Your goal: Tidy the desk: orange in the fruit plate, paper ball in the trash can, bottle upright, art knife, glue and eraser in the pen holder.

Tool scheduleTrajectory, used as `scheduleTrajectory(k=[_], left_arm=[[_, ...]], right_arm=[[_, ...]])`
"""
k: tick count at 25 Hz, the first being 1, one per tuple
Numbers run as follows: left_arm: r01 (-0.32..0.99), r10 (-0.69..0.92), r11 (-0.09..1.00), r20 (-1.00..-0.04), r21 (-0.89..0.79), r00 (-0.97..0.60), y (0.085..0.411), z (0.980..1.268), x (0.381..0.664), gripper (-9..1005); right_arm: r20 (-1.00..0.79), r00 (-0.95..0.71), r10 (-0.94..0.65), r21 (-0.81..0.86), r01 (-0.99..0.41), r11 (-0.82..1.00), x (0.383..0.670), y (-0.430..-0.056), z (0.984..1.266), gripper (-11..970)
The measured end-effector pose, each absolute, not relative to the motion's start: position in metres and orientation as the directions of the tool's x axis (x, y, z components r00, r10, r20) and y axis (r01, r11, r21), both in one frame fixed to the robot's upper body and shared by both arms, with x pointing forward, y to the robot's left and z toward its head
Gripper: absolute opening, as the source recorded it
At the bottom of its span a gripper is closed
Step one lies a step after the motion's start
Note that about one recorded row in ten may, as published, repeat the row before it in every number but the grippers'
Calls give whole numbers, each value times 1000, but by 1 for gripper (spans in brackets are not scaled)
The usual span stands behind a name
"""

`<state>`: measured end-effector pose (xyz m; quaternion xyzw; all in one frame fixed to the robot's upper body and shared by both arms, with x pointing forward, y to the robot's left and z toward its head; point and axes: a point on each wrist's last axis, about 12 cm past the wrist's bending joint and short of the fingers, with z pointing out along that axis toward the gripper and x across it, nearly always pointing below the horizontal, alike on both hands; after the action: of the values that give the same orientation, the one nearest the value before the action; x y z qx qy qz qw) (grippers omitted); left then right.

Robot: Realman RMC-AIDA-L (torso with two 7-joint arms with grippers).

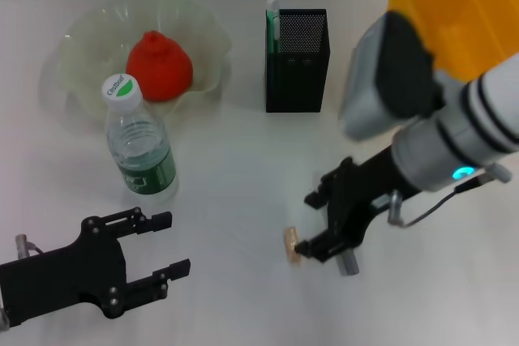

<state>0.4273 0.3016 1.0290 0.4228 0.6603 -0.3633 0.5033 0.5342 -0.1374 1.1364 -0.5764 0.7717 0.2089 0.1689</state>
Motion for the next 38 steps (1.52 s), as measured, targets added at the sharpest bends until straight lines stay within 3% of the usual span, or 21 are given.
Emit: scheduleTrajectory(k=[15, 31, 38], left_arm=[[918, 187, 392, -972, -57, -140, 305, 1029, 426, 640], [916, 185, 398, -973, -56, -139, 303, 1029, 427, 640], [921, 174, 385, -976, -53, -129, 303, 1032, 427, 640]], right_arm=[[-467, -130, -875, 42, -991, 124, 528, -111, 1116, 722], [-459, -125, -879, 30, -992, 125, 531, -106, 1110, 490], [-522, -170, -836, 27, -983, 183, 530, -112, 1133, 396]])
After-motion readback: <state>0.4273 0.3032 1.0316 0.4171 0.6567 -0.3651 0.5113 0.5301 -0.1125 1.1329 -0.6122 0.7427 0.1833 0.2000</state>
